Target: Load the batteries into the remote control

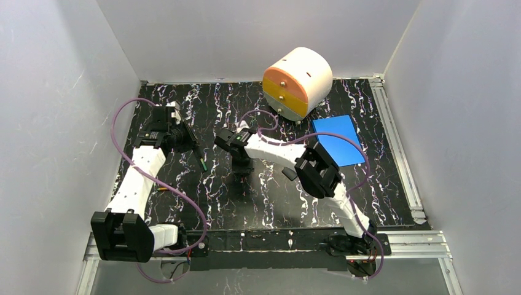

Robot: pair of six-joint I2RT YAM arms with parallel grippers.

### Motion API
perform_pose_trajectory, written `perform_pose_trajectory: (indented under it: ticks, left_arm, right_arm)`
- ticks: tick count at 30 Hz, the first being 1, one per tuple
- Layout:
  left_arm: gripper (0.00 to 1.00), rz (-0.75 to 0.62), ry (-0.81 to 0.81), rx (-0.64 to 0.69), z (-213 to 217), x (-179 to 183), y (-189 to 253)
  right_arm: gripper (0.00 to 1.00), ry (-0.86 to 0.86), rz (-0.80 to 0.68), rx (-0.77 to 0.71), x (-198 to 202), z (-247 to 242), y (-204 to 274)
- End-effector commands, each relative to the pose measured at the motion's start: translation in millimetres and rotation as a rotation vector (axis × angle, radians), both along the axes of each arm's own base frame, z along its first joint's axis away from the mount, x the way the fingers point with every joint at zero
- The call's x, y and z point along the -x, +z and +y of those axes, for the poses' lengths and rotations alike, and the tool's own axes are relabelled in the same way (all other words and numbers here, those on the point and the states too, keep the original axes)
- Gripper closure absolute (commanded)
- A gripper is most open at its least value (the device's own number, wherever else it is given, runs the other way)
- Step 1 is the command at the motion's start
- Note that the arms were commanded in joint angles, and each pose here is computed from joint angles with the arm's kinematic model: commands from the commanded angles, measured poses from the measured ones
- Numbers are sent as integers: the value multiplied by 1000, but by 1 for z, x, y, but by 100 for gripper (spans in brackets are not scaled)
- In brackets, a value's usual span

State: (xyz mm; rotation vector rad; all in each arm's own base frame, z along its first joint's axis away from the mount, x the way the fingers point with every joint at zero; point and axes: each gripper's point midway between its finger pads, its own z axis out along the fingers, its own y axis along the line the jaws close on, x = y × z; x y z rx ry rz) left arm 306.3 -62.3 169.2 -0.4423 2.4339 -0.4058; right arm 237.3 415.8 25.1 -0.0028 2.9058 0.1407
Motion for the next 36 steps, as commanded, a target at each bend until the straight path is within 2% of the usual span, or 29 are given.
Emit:
perform_pose_trajectory:
  ticks: [1, 3, 8, 13, 17, 22, 25, 28, 33, 36]
  left_arm:
    - [100, 7, -4, 19, -2, 0, -2]
    - [100, 8, -1, 22, -3, -1, -3]
    - [100, 16, -20, 56, -10, -4, -5]
    - [100, -6, -125, 236, -45, -11, 0]
    - [100, -80, -245, 434, -89, -18, 25]
    - [100, -188, -429, 519, -135, -28, 79]
    - [100, -209, -505, 600, -159, -30, 98]
    - [100, -241, -561, 716, -176, -35, 120]
    - [100, -267, -692, 745, -201, -34, 142]
    - [100, -284, -730, 793, -211, -34, 157]
  right_arm:
    - [90, 107, -78, 155, -14, -24, -11]
    - [97, 124, -134, 173, -22, -30, -3]
    - [98, 130, -309, 129, -41, -41, 45]
    - [98, 101, -405, 82, -50, -64, 91]
    - [97, 56, -496, -45, -61, -80, 144]
    - [94, -7, -624, -258, -77, -104, 229]
    - [93, 18, -681, -362, -75, -107, 269]
    - [93, 61, -704, -430, -69, -102, 294]
    - [93, 145, -723, -560, -56, -88, 320]
    - [93, 176, -717, -585, -52, -83, 322]
